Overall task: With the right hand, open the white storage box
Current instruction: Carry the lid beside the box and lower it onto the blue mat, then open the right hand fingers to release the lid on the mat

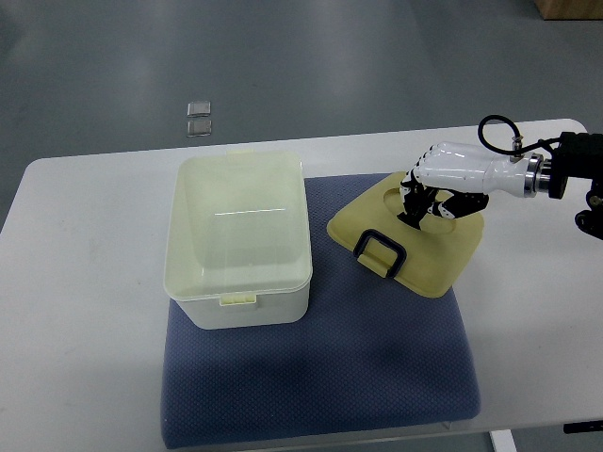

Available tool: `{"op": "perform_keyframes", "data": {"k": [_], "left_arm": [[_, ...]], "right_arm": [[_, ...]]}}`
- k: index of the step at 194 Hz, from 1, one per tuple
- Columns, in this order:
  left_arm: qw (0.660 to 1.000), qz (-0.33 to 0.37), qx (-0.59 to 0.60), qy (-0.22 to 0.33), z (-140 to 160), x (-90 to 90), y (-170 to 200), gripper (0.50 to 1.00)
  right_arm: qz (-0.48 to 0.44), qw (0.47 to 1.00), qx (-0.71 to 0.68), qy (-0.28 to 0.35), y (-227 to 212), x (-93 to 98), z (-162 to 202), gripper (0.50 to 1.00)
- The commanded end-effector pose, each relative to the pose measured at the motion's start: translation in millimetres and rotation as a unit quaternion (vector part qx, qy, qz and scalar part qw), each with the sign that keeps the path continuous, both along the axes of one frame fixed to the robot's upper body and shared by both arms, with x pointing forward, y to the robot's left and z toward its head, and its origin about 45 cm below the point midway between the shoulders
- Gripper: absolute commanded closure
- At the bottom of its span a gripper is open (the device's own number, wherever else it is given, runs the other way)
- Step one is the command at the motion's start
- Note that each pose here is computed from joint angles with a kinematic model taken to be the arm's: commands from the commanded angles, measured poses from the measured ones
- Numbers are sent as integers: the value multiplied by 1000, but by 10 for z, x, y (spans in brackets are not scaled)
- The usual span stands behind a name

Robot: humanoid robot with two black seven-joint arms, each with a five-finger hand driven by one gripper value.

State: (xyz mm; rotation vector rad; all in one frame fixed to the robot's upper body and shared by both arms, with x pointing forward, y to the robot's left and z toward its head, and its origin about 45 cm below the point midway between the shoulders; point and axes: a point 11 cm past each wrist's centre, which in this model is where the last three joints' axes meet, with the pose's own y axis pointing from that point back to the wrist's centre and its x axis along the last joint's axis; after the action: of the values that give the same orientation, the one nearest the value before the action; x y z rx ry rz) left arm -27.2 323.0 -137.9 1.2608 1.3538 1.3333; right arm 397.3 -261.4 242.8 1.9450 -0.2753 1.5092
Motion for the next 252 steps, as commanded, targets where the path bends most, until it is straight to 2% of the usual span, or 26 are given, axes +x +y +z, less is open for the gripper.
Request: {"op": "perform_keyframes", "data": {"k": [1,45,46,47,48,50,51,52,53,54,55,56,57,58,59,60,61,62,65,74,111,136,159,194,252], "left_arm": [[1000,0,1,0,0,-1,6,500],[1000,2,1,0,0,1,6,500],[1000,2,2,0,1,0,11,500],[1000,2,2,0,1,0,11,500],[1000,2,1,0,0,1,6,500],[1000,2,1,0,0,1,6,500],[1000,2,1,0,0,1,6,500],[1000,2,1,0,0,1,6,500],[1000,2,1,0,0,1,6,500],[1000,2,1,0,0,1,6,500],[1000,2,2,1,1,-2,11,500],[1000,2,2,1,1,-2,11,500],[1000,2,1,0,0,1,6,500],[1000,2,1,0,0,1,6,500],[1000,2,2,0,1,0,11,500],[1000,2,2,0,1,0,11,500],[1000,1,2,0,1,-1,11,500],[1000,1,2,0,1,-1,11,500],[1000,1,2,0,1,-1,11,500],[1000,2,2,0,1,0,11,500],[1000,1,2,0,1,-1,11,500],[1000,1,2,0,1,-1,11,500],[1000,1,2,0,1,-1,11,500],[1000,1,2,0,1,-1,11,500],[1000,1,2,0,1,-2,13,500]], "right_arm": [[5,1000,5,13,54,-59,-98,1000],[10,999,13,34,126,-153,-272,1000],[9,999,13,34,126,-152,-272,961],[9,999,13,34,126,-152,-272,961],[9,999,14,33,126,-150,-268,910],[9,999,14,33,126,-150,-267,910],[9,999,14,34,126,-149,-267,861],[9,999,14,34,126,-149,-267,861],[9,999,15,34,131,-152,-266,814],[9,999,15,34,131,-152,-266,814],[9,999,15,34,131,-151,-265,765],[9,999,15,34,131,-151,-265,765],[10,999,16,34,132,-153,-265,720],[10,999,16,34,132,-153,-265,720],[10,999,16,34,132,-153,-265,681],[10,999,16,34,132,-153,-265,681],[10,999,16,34,134,-149,-258,654],[10,999,16,34,134,-149,-258,654],[10,999,16,34,134,-149,-258,609],[9,999,16,33,128,-145,-252,572],[18,999,25,27,184,-151,-142,568],[27,999,41,17,247,-149,63,568],[30,996,76,36,353,-216,160,568],[57,992,101,55,545,-380,208,568],[72,989,102,82,635,-508,109,568]]}}
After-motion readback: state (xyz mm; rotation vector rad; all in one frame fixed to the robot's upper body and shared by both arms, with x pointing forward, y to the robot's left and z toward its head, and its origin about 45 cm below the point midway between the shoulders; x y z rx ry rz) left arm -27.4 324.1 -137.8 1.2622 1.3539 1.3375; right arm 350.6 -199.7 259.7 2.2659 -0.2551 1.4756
